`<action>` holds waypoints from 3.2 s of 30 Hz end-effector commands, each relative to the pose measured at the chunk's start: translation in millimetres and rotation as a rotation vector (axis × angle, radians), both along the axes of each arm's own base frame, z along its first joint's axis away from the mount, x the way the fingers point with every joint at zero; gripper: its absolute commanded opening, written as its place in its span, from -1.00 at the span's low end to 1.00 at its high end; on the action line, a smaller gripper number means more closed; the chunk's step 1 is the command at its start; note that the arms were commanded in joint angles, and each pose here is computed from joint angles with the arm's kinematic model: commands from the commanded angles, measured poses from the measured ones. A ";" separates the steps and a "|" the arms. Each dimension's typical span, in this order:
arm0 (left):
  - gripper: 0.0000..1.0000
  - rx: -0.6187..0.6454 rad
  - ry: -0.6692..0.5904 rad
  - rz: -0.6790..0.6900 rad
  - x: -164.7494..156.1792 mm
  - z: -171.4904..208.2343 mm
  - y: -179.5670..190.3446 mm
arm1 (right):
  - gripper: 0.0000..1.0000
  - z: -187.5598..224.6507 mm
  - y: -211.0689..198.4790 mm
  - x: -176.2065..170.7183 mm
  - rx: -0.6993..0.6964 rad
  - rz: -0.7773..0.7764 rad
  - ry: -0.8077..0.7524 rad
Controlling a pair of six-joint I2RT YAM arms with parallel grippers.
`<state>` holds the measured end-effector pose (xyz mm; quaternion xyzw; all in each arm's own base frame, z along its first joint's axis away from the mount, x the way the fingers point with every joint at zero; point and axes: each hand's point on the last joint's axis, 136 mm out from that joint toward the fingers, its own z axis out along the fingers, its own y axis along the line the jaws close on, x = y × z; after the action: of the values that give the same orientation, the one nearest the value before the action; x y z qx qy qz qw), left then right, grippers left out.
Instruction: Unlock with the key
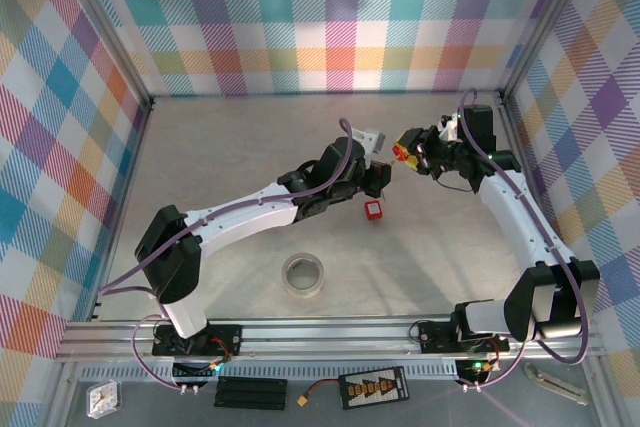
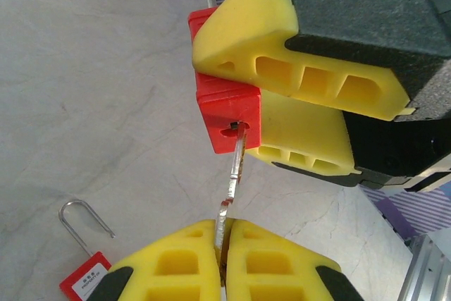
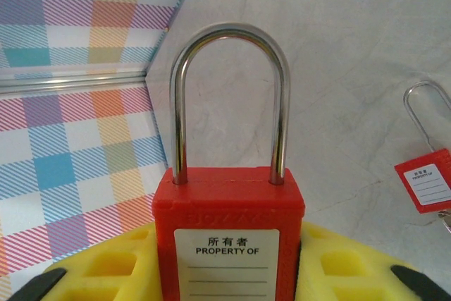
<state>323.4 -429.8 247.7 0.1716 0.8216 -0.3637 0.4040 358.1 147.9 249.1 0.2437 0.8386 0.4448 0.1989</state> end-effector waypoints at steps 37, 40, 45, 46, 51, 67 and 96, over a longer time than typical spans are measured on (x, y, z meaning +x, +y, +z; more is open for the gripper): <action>-1.00 -0.277 0.164 -0.087 56.4 22.9 7.7 | -0.98 -18.9 37.0 -36.5 0.062 0.114 0.067; -1.00 -0.280 0.160 -0.086 57.4 24.6 7.5 | -0.99 -20.0 37.7 -35.4 0.076 0.106 0.071; -1.00 -0.290 0.148 -0.082 59.3 33.4 6.8 | -0.99 -19.2 38.4 -35.5 0.095 0.093 0.075; -1.00 -0.292 0.145 -0.079 59.6 35.7 7.3 | -0.99 -19.7 38.5 -35.7 0.099 0.092 0.078; -1.00 -0.314 0.129 -0.064 63.6 50.1 11.9 | -1.00 -23.9 42.8 -37.8 0.121 0.090 0.099; -1.00 -0.239 0.063 -0.096 66.0 61.8 -4.1 | -1.00 -38.9 63.3 -47.1 0.112 0.124 0.133; -1.00 -0.217 0.017 -0.075 90.6 76.3 26.6 | -1.00 -57.2 65.6 -58.4 0.099 0.147 0.206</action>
<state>350.2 -417.8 233.1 0.1633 0.8404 -0.4737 0.2064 371.3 159.2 222.0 0.2998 0.8104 0.4399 0.2448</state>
